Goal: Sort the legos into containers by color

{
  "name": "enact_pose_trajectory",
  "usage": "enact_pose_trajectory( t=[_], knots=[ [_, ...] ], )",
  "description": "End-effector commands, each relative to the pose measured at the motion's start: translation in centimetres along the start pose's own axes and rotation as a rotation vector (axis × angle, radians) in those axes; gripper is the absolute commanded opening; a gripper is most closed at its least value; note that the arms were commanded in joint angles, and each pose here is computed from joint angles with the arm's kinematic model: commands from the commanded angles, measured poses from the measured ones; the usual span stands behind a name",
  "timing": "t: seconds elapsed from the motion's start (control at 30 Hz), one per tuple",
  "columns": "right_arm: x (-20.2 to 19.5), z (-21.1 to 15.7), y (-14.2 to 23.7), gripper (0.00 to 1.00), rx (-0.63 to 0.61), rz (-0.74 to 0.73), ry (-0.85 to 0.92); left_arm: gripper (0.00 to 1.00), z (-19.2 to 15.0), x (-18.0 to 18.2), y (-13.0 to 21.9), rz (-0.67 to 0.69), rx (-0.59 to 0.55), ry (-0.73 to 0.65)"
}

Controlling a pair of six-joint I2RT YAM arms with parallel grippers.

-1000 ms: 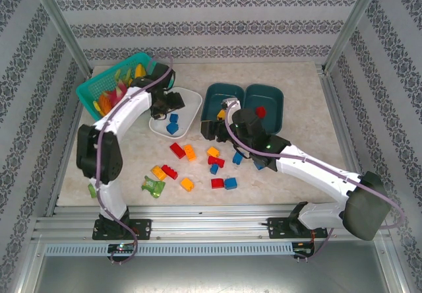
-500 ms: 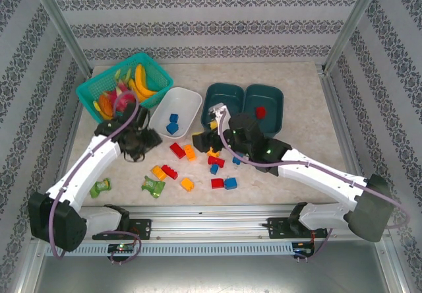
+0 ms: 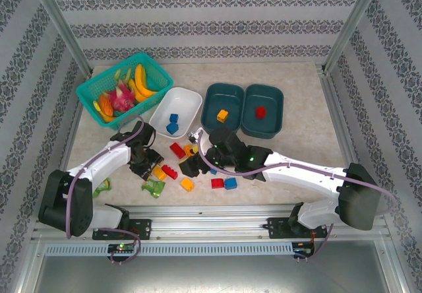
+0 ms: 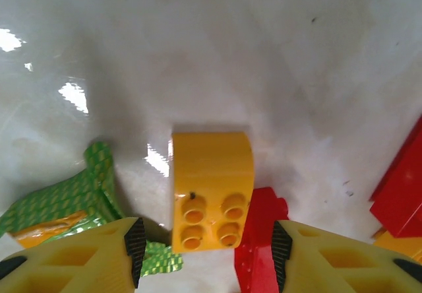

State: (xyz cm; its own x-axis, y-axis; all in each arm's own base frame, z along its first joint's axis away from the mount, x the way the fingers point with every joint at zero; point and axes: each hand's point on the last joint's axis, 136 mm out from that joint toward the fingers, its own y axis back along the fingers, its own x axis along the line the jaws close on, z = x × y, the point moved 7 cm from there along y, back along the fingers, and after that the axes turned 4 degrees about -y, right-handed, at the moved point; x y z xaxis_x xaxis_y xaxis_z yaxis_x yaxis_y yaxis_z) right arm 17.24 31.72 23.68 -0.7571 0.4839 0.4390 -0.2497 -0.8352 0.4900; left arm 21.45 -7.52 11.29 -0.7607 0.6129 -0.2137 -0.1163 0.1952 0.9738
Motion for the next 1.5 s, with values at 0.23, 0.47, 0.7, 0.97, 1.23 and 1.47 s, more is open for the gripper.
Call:
enact_pose_trajectory(
  t=[0.23,0.47,0.7,0.97,1.23,1.47],
  knots=[
    [0.6,0.5,0.3,0.76,-0.027,0.022,0.029,0.54,0.6,0.0,-1.3,0.01,-0.014,0.079],
    [0.5,0.4,0.4,0.76,-0.032,0.009,0.014,0.52,0.8,-0.1,-2.2,0.047,0.001,0.063],
    [0.0,0.0,0.5,0.76,-0.034,-0.023,-0.001,0.48,0.6,-0.4,-3.3,0.062,0.017,0.04],
    [-0.5,0.4,1.1,0.76,-0.075,-0.078,-0.02,0.3,1.4,-1.1,-0.6,0.077,-0.082,-0.012],
    [-3.8,3.2,5.6,0.76,-0.288,-0.281,-0.144,0.28,2.4,-6.6,7.6,-0.061,-0.24,-0.186],
    [-7.8,4.9,10.0,0.76,-0.44,-0.501,-0.244,0.27,0.4,-19.4,7.8,-0.157,-0.191,-0.504]
  ],
)
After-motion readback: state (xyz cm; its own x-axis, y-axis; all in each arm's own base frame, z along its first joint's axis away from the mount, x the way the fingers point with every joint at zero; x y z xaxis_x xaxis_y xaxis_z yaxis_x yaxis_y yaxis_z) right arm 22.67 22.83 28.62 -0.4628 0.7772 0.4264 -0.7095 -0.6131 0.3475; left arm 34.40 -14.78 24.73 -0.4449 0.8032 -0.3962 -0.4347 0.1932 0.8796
